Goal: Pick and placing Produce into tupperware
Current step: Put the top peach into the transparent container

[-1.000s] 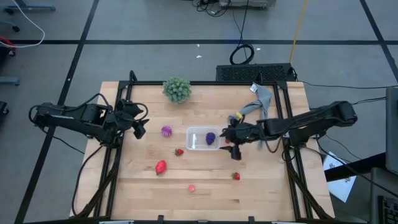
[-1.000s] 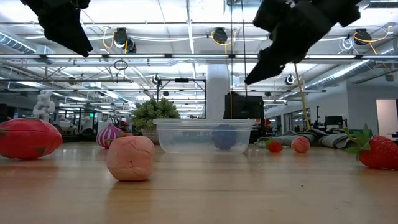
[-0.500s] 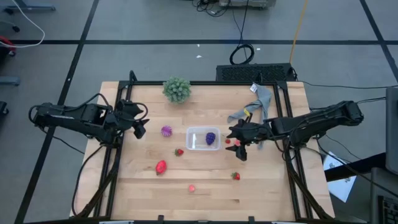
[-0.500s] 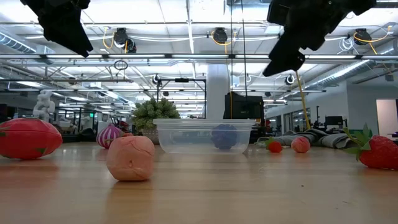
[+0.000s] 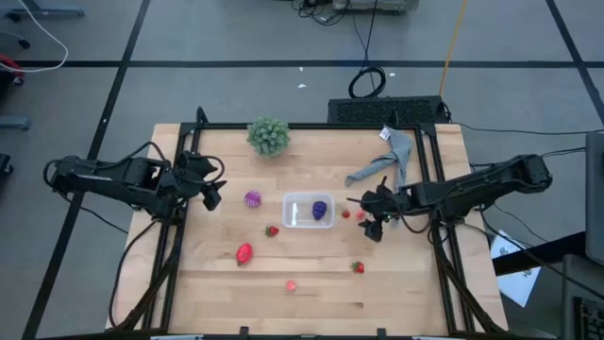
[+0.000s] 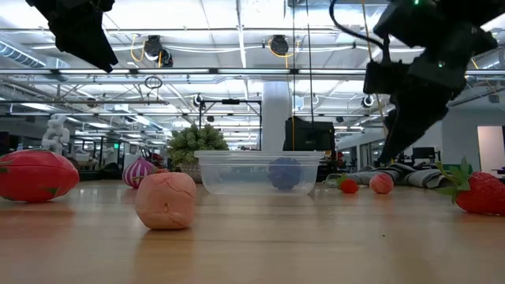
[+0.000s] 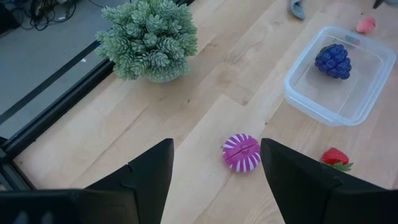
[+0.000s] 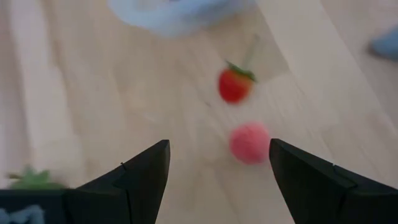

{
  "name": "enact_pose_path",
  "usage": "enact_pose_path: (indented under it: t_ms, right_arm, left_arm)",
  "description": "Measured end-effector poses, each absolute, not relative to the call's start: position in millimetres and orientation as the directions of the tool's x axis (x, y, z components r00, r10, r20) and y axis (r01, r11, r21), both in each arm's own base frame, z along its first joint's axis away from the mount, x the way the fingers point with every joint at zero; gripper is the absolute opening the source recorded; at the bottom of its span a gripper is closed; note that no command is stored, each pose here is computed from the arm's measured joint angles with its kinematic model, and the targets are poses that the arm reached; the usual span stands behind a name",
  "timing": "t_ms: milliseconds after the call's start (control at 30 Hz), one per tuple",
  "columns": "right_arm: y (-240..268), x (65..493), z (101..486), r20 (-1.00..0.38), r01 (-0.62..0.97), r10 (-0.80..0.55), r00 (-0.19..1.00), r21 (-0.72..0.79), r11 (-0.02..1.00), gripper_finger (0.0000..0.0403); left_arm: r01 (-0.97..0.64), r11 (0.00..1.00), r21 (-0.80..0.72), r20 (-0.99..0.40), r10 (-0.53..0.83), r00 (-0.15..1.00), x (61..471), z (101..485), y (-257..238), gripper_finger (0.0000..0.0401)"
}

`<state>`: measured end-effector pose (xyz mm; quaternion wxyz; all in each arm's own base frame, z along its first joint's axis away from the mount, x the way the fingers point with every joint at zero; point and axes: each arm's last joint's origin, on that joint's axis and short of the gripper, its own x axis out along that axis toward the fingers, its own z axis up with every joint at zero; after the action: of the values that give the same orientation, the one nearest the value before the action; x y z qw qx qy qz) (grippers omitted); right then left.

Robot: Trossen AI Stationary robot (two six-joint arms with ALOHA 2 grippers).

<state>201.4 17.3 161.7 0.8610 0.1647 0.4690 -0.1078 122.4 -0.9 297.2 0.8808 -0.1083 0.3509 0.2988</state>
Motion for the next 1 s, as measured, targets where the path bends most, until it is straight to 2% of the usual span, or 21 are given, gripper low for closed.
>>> enact_pose_path:
  t_ms: [667, 1000]
  right_arm:
    - [-1, 198, 156, -0.856, 0.368, -0.082, 0.51, 0.131, 0.921, 0.0267]
    - [-1, 206, 139, -0.887, 0.372, -0.076, 0.456, 0.112, 0.921, 0.0267]
  left_arm:
    - [-0.602, 0.798, 0.02, -0.683, 0.451, 0.575, 122, 297, -1, 0.0243]
    - [-0.602, 0.798, 0.021, -0.683, 0.451, 0.575, 122, 297, -1, 0.0243]
